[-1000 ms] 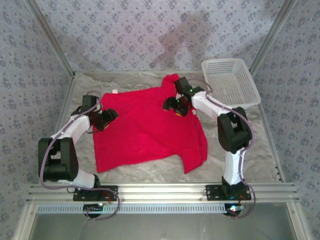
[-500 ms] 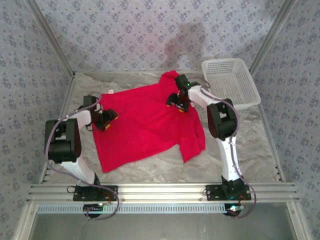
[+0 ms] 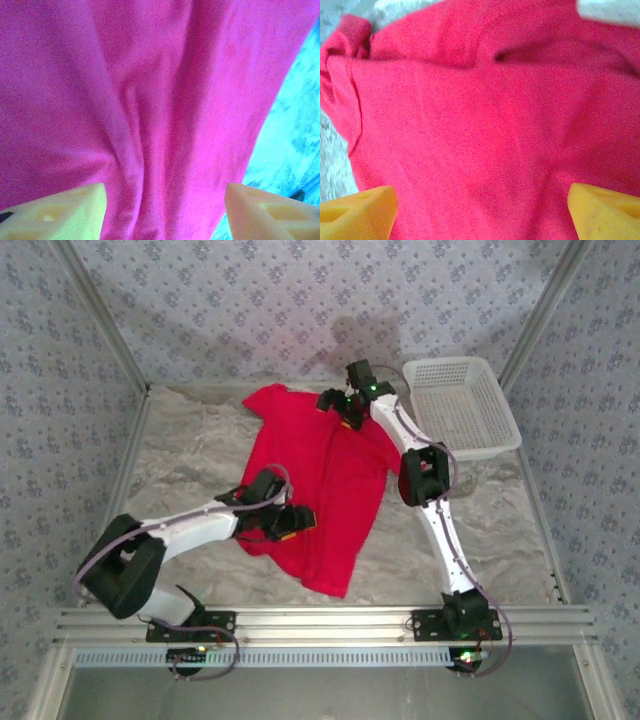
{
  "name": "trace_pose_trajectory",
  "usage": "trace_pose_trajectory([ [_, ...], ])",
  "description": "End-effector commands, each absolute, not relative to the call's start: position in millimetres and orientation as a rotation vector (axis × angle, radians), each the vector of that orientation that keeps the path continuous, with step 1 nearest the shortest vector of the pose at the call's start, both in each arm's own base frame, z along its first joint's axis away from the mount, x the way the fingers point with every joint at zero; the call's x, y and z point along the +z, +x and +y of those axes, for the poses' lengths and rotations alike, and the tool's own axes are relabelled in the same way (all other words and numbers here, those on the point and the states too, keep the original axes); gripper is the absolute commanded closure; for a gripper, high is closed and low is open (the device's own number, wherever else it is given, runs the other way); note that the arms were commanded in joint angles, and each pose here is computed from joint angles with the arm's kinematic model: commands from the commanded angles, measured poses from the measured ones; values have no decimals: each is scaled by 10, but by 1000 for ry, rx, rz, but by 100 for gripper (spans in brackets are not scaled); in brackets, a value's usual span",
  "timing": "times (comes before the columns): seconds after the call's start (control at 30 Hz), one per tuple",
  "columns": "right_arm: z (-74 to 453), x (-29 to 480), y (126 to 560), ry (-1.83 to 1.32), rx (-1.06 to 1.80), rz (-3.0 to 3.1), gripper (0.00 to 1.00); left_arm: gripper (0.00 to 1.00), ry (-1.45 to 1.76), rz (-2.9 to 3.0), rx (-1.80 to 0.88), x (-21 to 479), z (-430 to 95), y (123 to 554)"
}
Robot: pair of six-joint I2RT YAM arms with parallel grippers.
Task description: Fold the inside-out t-shirt
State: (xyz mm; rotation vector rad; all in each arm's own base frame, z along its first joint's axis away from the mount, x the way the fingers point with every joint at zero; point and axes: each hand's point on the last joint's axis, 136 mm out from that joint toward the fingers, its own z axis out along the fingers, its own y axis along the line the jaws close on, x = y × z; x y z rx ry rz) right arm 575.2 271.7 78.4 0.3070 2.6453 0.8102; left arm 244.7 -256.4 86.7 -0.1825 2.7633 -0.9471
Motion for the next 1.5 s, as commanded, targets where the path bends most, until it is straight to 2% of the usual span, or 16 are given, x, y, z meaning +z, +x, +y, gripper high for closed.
trace_pose_trajectory([
  [0.0,2607,1431,5331,228,761,2636,9,36,-203,2648,-804,1274,-2229,2899],
  [0.1,2439,1308,4885,172,647,2715,9,36,-270,2622,-817,1275,-2088,3270],
  [0.2,2345,1036,4409,176,595,2798,11,37,-306,2655,-828,1065,-2055,3563],
  [0.3,2313,771,4108,206,596,2838,16,40,-326,2712,-855,792,-2075,3740],
  [0.4,2401,589,4059,267,696,2846,23,40,-363,2747,-835,572,-1993,3807],
  [0.6,2371,249,4297,267,625,2911,33,41,-436,2782,-750,362,-1644,3559],
  [0.7,2238,124,4610,245,559,2929,35,41,-478,2807,-682,277,-1488,3252],
  [0.8,2090,105,5010,223,461,2940,35,41,-535,2809,-723,202,-1516,2878],
  [0.93,2009,401,5297,146,420,2912,37,41,-529,2782,-720,276,-1621,2561],
  [1.03,2009,816,5240,50,391,2861,37,40,-511,2705,-700,546,-1598,2609],
  [1.17,2124,1267,4678,-79,354,2831,39,41,-430,2633,-609,906,-1520,2822],
  [1.3,2203,1336,3866,-91,348,2806,63,43,-356,2648,-604,1061,-1569,2892],
  [1.33,2238,1351,3680,-84,377,2792,66,44,-346,2651,-605,1066,-1571,2883],
  [1.47,2503,1210,2965,-150,434,2773,67,45,-374,2706,-579,975,-1403,2834],
])
